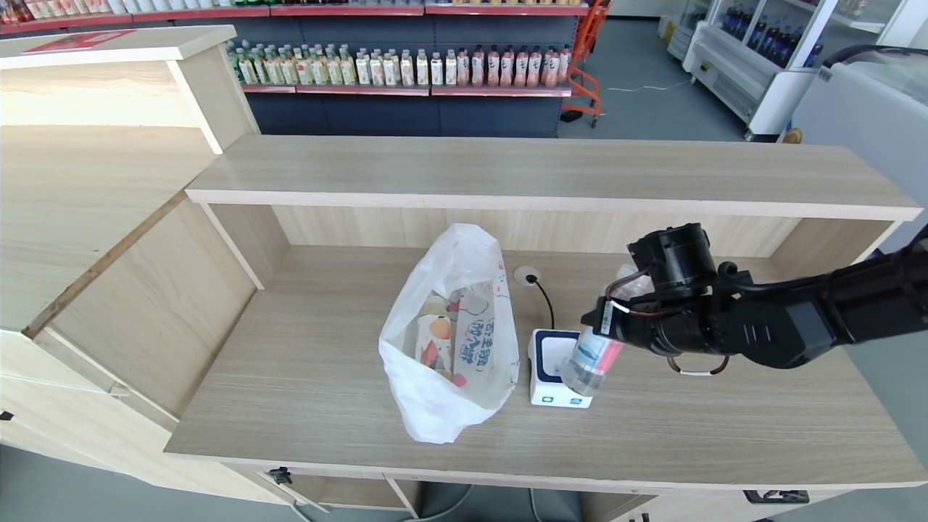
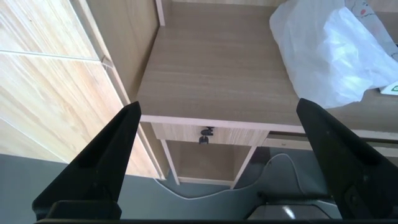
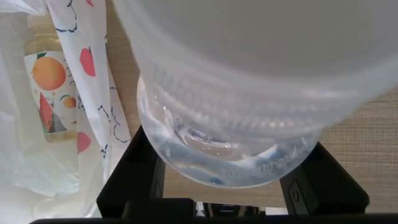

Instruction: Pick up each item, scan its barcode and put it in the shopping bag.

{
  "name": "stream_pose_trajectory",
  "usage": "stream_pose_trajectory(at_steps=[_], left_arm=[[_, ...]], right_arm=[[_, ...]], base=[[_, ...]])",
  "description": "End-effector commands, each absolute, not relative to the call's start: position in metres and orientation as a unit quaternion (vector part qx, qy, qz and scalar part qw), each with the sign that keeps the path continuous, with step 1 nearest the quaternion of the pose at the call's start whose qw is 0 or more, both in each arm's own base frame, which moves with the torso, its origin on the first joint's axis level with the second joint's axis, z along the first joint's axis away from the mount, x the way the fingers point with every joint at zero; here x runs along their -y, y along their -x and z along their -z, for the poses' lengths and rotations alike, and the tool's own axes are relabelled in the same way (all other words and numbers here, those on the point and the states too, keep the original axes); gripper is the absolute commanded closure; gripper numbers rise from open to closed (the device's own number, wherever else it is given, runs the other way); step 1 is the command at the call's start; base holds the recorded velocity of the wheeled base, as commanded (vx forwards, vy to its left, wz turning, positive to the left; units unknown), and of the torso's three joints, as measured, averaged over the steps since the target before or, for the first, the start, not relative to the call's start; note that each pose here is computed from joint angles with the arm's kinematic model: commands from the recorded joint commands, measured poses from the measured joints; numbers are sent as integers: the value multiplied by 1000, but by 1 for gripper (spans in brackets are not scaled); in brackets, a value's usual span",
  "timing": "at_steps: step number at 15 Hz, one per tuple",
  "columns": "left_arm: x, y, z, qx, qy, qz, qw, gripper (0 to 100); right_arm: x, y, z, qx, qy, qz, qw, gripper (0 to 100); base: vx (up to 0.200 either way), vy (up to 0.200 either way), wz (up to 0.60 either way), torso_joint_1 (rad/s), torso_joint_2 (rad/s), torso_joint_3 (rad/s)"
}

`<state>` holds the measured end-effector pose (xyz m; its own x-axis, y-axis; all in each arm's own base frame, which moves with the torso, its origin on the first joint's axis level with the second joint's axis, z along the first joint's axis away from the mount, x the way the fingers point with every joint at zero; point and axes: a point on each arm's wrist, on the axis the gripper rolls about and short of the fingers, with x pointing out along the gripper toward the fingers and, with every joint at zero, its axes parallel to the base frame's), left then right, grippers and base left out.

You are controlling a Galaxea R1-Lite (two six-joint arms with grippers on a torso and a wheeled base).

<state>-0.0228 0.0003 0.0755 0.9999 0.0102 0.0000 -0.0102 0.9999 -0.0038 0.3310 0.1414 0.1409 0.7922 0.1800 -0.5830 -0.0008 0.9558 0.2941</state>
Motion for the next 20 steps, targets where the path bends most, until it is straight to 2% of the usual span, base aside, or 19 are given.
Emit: stream_pose_trajectory(at_steps=[1,20], left_arm=[[0,23,-76,-1,2,-6,1000,0],[0,23,-76,-1,2,-6,1000,0]], right_arm=[[-144,-334,-140,-318,-139,-47,937,100],[-156,-346,-140,-301,-138,-54,942,100]], base=[[0,0,0,0,0,0],[0,0,0,0,0,0]])
